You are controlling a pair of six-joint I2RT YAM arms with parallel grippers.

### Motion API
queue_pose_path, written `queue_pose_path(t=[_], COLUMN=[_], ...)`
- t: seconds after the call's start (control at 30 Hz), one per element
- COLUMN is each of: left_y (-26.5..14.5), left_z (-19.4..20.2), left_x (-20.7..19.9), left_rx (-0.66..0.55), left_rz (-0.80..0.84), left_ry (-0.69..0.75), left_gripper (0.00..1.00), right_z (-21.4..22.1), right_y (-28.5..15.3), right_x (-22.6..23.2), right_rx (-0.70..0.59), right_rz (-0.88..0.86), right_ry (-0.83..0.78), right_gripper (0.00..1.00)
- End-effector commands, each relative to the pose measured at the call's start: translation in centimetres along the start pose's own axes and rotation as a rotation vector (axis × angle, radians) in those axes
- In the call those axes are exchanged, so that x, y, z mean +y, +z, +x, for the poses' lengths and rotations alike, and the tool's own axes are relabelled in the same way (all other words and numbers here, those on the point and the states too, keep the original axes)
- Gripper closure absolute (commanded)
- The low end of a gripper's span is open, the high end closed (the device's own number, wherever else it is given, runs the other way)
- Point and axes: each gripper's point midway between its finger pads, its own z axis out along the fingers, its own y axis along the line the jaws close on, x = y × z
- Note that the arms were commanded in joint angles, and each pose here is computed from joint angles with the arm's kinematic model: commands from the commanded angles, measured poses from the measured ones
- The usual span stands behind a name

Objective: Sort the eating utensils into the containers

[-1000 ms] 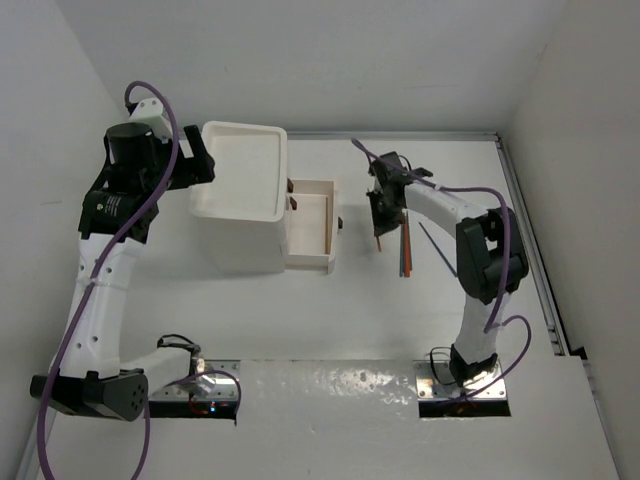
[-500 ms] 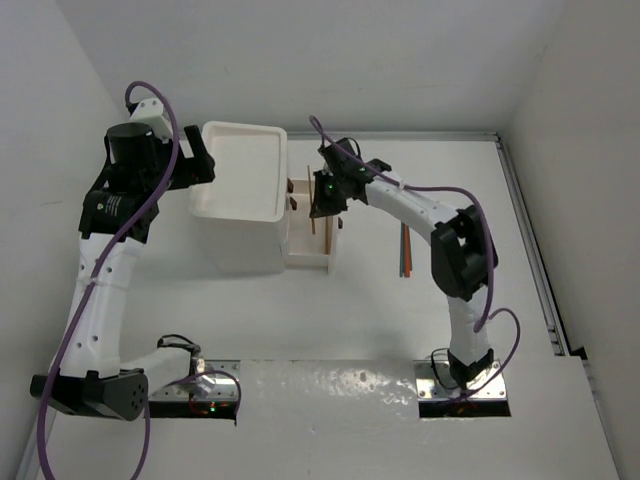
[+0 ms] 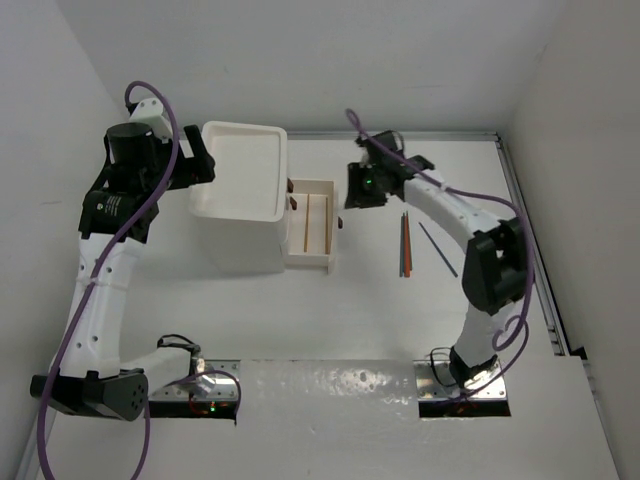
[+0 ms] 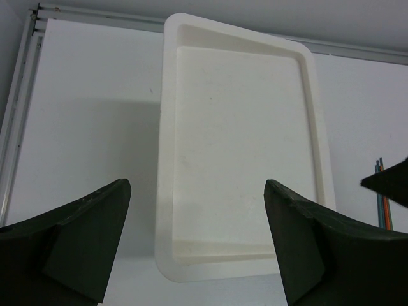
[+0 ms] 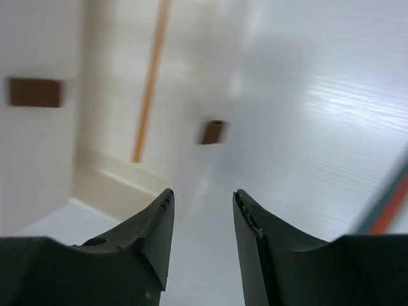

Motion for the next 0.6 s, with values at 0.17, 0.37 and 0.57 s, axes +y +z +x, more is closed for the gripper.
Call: queue_pose_path(t=[0.17,0.37,0.57], left_y=[-0.5,-0.3,-0.2], left_z=[-1.1,-0.9,-1.2], left_x=[-0.9,-0.9,-0.9], left_rx=[-0.052,-0.045,-0.051], left_rz=[0.037,0.036,0.038], left_ry=[-0.011,-0.008,-0.008], left_gripper=[0.16,0.16,0.16], right_z=[2.9,8.1,10.9], right_y=[-5.9,-6.3,-5.6], right_x=[-18.4,-24.4,-27.7], right_rx=[0.140,0.361,0.398], right_rz=[0.353,0.317,0.331], right_ry=[-0.090,-0.044,0.045], right_gripper=[0.56,0.54,0.55])
